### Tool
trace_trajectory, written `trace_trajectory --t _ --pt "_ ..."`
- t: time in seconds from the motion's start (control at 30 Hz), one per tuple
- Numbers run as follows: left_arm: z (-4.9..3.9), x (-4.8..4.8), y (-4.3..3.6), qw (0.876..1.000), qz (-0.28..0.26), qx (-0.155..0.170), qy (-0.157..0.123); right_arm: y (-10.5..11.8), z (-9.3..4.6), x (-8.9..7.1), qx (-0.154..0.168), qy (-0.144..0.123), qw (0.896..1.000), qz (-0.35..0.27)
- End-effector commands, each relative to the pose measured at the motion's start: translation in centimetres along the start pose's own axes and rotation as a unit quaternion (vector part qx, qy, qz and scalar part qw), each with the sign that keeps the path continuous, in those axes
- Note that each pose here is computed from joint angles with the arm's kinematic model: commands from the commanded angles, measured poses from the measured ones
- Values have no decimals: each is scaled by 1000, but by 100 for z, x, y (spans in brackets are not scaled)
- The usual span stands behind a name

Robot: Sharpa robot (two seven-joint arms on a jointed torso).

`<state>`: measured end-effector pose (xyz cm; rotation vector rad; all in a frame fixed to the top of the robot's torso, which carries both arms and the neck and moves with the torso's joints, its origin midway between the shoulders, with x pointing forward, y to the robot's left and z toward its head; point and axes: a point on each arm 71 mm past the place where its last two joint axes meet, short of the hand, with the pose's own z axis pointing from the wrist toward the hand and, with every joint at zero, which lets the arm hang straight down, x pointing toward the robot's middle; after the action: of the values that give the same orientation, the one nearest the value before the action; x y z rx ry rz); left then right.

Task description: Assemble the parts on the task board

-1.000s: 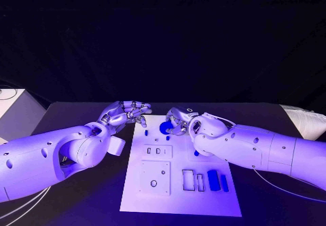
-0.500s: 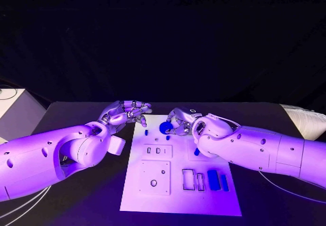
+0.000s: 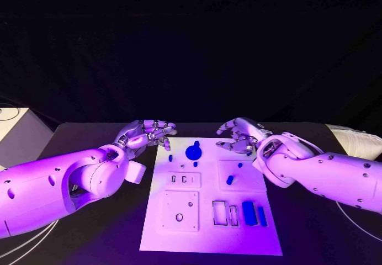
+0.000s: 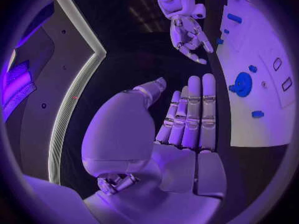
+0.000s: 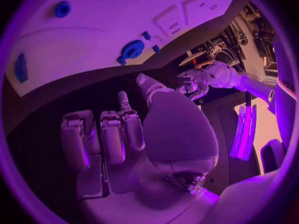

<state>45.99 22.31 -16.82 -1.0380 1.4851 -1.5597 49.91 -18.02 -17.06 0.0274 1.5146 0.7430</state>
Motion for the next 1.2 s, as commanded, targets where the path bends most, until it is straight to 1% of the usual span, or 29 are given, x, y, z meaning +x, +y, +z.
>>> trace_trajectory --t 0.03,0.27,0.43,0.53,0.77,0.93,1.2 --pt "8 21 -13 1000 -5 6 12 -149 -62 -159 0 -12 998 62" --pt "23 42 -10 1000 -7 9 17 -532 -191 -373 28 -12 998 56" --pt "27 48 -8 1000 -8 9 19 -784 -293 -420 45 -5 998 49" --pt "26 43 -7 1000 -8 9 19 -927 -369 -396 55 6 997 46" --pt "27 23 -4 1000 -7 9 18 -1095 -481 -278 66 33 996 41" --pt "29 19 -3 1000 -7 9 17 -1136 -488 -214 72 41 996 38" --pt "29 18 -3 1000 -8 10 18 -1152 -443 -135 78 49 995 33"
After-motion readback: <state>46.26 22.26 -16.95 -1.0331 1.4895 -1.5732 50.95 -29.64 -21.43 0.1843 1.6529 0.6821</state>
